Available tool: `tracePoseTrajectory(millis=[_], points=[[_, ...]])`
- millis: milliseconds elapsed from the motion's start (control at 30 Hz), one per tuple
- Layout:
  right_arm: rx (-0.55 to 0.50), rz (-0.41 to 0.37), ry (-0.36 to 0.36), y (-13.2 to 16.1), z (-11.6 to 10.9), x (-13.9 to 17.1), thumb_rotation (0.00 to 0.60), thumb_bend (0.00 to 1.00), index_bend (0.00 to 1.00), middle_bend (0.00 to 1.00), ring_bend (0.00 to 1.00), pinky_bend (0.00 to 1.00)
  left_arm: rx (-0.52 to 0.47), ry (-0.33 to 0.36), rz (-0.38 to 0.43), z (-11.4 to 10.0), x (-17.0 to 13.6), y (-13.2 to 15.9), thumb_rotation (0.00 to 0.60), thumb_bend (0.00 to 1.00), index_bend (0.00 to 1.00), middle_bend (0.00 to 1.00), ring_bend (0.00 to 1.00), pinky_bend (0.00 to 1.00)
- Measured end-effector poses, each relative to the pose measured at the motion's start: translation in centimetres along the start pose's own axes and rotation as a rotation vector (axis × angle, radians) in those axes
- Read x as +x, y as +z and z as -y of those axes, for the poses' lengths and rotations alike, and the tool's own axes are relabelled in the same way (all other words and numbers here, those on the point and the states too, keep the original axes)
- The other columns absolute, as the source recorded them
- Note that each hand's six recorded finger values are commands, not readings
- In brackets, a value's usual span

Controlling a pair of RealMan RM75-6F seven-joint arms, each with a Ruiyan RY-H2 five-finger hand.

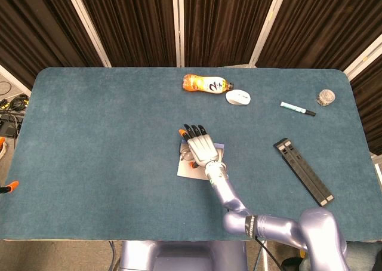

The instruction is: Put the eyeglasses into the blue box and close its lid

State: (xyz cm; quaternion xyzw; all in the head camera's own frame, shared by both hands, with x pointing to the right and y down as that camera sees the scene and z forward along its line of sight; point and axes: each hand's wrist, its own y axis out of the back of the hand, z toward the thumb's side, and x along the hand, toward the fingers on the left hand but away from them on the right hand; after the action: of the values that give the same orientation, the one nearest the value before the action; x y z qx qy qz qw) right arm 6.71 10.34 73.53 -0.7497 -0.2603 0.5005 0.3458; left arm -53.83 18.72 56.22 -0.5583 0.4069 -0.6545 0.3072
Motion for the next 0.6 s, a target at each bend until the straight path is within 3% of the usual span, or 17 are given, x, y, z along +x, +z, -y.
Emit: tracePoseTrajectory(millis=[600], points=[[-0.034, 0.075, -0.043, -0.3, -0.1, -2.8, 0.600, 0.08, 0.12, 0.00, 0.00, 0.00, -0.006, -0.007, -0.008, 0.1, 0.2, -0.3, 0.600, 0.00, 0.00, 0.00, 0.00, 0.00]])
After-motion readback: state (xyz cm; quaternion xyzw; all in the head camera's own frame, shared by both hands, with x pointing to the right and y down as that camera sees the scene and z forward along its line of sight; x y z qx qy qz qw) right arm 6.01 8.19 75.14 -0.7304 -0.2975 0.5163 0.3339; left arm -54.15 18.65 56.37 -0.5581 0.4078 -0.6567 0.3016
